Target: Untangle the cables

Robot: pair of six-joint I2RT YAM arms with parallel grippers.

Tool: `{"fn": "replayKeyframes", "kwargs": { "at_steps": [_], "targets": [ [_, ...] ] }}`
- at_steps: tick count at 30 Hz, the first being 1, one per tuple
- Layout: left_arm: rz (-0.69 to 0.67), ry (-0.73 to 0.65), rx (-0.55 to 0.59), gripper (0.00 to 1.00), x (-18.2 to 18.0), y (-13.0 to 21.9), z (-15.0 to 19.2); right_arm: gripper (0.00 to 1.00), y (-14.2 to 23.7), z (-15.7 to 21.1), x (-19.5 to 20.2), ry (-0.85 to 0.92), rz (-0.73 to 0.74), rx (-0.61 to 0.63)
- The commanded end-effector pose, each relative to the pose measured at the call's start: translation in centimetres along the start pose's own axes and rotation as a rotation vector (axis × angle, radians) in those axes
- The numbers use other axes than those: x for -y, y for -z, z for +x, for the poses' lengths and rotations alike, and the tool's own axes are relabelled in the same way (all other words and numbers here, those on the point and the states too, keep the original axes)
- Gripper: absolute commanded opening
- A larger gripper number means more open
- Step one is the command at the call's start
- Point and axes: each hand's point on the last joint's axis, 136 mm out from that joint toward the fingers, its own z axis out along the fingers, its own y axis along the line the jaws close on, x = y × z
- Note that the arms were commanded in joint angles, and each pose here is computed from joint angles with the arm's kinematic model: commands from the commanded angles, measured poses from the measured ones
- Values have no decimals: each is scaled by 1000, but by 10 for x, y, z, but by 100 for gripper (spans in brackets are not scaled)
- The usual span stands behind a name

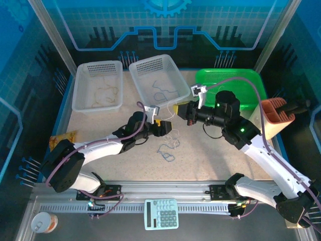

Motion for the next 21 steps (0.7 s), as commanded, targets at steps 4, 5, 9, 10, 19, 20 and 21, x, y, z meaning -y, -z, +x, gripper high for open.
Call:
{"fn": "replayKeyframes", "kwargs": {
  "at_steps": [4,5,9,10,19,20,21],
  "targets": [
    [42,-1,37,58,12,-8,-12,0,14,-34,-29,36,-72,82],
    [41,-1,34,58,11,-9,-11,0,15,-38,-32,41,-79,91],
    [38,4,24,57,8,-12,-8,0,19,-52,-43,59,-106,124],
    [41,7,19,57,9,-13,-6,0,20,-56,-46,62,-111,131],
    [27,24,-12,52,-2,-15,11,0,24,-79,-59,102,-126,182],
    [25,25,-13,51,-3,-14,12,0,25,-80,-59,105,-122,184],
    [27,24,-13,50,-2,-13,12,0,25,-81,-57,109,-112,185]
  ]
}}
